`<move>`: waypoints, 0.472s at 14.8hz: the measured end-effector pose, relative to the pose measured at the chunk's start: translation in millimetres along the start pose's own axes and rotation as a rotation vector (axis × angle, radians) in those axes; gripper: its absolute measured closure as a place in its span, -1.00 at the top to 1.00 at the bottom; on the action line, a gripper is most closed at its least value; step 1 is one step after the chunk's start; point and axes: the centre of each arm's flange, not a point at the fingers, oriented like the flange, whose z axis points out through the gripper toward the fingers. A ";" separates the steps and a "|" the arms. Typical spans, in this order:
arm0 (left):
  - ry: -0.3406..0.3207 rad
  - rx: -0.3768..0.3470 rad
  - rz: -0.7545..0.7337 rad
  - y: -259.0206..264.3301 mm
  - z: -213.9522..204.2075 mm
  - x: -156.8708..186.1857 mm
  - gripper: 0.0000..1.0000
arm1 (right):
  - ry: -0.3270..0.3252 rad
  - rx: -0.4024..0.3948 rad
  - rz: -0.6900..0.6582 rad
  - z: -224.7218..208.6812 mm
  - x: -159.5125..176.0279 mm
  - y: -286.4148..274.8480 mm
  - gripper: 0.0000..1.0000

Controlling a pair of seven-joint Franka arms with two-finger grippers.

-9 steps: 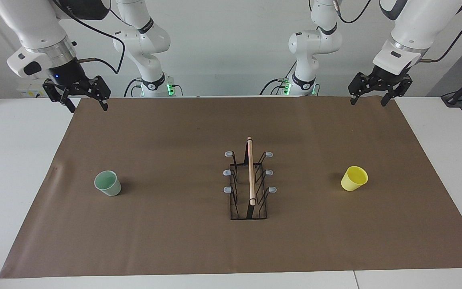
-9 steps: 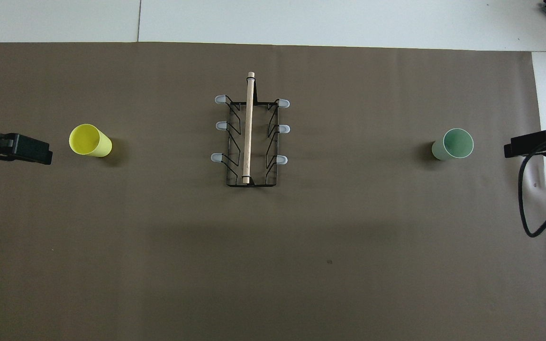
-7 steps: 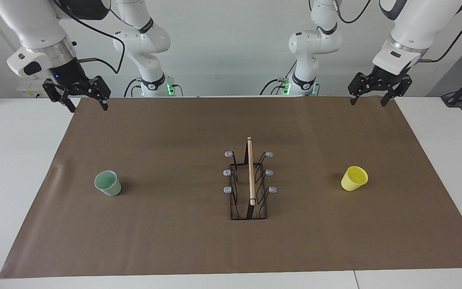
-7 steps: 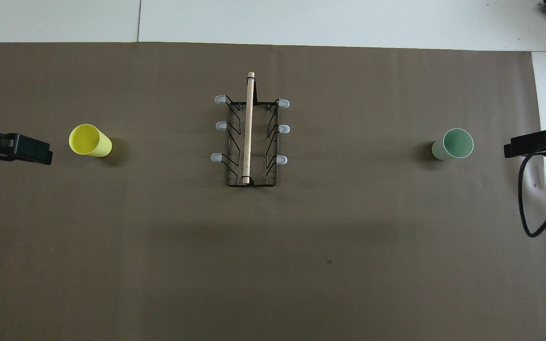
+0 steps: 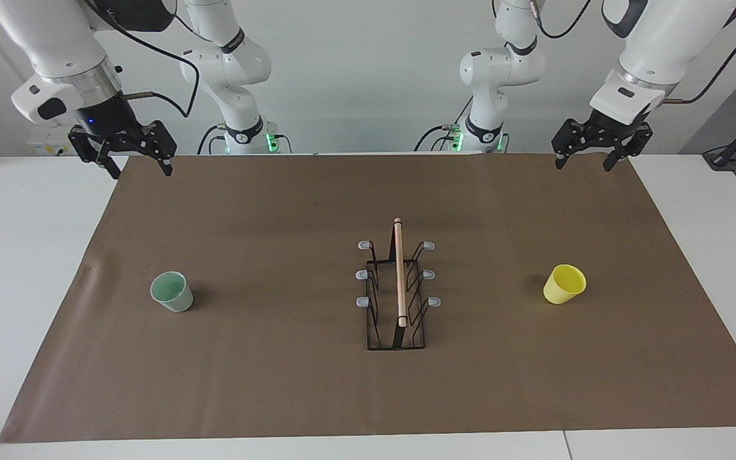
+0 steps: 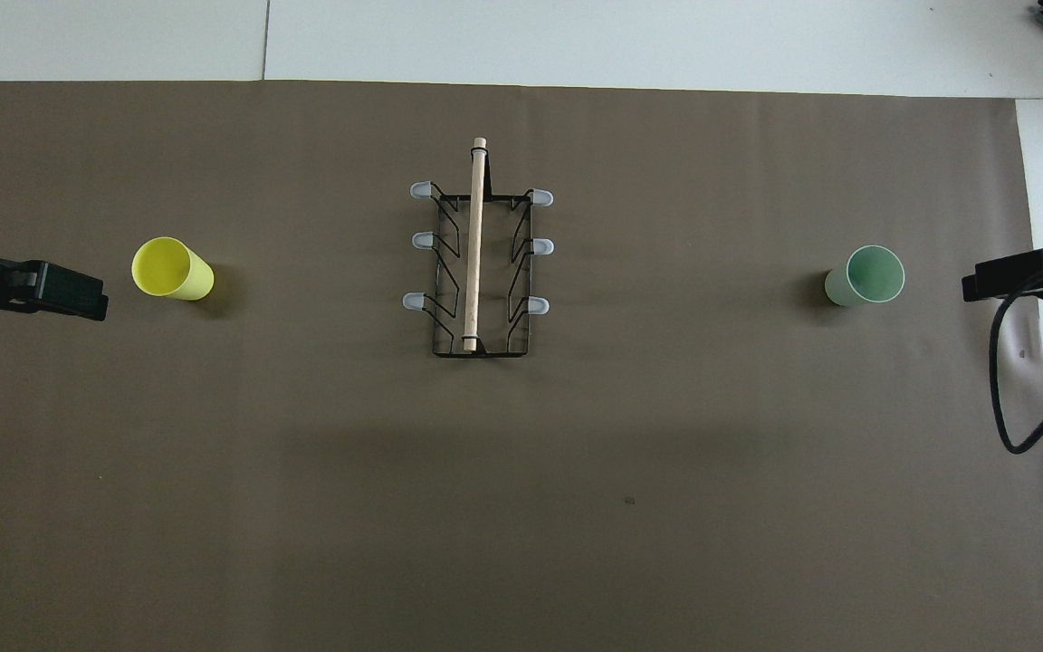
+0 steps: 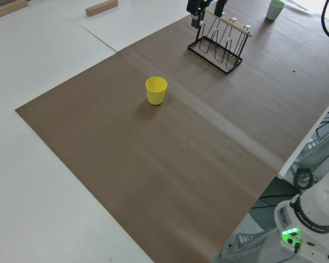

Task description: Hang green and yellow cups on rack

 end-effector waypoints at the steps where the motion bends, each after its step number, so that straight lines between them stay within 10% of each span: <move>1: 0.002 0.000 0.001 0.4 0.4 0.4 1.00 | 0.000 0.000 0.000 0.1 0.0 0.0 1.00; 7: -0.005 -0.001 0.001 -0.3 9.0 9.2 1.00 | -0.003 0.000 0.003 1.6 0.7 1.5 1.00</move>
